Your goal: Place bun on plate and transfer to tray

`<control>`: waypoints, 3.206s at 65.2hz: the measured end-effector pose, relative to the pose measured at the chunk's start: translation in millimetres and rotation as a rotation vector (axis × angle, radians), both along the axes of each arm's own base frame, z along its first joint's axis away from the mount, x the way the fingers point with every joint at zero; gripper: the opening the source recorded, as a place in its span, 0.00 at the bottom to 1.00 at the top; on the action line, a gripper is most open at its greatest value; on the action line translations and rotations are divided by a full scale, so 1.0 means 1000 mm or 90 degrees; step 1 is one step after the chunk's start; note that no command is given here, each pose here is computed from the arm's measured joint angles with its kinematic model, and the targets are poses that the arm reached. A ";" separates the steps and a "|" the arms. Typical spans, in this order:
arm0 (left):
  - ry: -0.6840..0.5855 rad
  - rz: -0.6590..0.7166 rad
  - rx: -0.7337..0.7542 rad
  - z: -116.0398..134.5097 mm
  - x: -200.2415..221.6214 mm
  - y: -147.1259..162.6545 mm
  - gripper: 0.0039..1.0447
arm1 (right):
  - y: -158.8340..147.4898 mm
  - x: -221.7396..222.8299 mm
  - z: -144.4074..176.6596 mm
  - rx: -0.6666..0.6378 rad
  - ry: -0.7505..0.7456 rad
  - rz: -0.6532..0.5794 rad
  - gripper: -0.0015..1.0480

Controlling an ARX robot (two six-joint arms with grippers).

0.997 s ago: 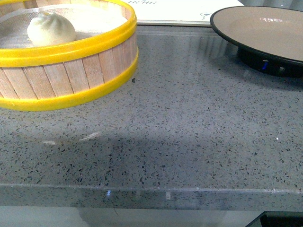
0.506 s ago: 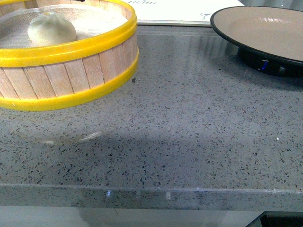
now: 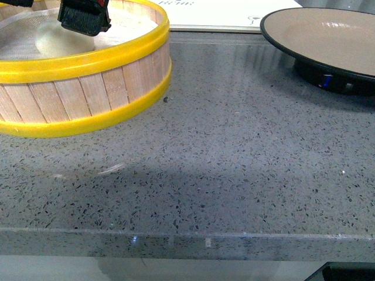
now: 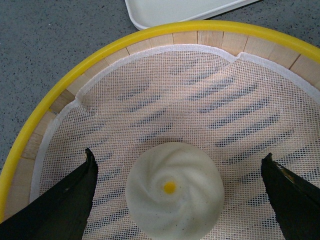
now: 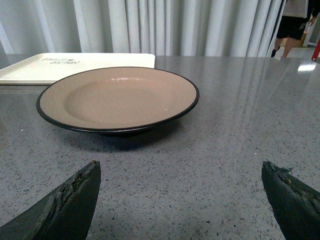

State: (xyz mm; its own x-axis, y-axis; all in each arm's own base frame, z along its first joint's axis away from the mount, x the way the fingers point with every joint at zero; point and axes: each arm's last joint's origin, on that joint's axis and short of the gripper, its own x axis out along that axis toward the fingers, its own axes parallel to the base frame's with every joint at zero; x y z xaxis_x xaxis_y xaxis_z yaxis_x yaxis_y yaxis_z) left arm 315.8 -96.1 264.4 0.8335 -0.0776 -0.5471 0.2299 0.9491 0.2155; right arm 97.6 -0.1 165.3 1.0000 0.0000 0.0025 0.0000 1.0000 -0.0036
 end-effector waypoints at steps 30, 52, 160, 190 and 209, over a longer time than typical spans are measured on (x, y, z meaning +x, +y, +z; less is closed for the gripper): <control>0.010 -0.012 0.010 -0.004 0.000 0.001 0.50 | 0.000 0.000 0.000 0.000 0.000 0.000 0.91; 0.019 -0.012 -0.002 -0.005 0.001 0.004 0.03 | 0.000 0.000 0.000 0.000 0.000 0.000 0.91; -0.128 -0.348 -0.124 0.110 0.032 -0.168 0.03 | 0.000 0.000 0.000 0.000 0.000 0.000 0.91; -0.098 -0.437 -0.125 0.061 0.014 -0.217 0.03 | 0.000 0.000 0.000 0.000 0.000 0.000 0.91; -0.085 -0.426 -0.090 0.030 0.018 -0.233 0.03 | 0.000 0.000 0.000 0.000 0.000 0.000 0.91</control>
State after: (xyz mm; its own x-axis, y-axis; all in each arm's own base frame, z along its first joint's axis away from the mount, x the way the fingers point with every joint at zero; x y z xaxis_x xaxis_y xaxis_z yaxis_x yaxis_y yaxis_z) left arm 333.6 -329.1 294.9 0.6410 -0.6614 -0.3893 0.7553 0.6337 0.1671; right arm 97.6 -0.1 165.3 1.0000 0.0000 0.0025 0.0000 1.0000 -0.0036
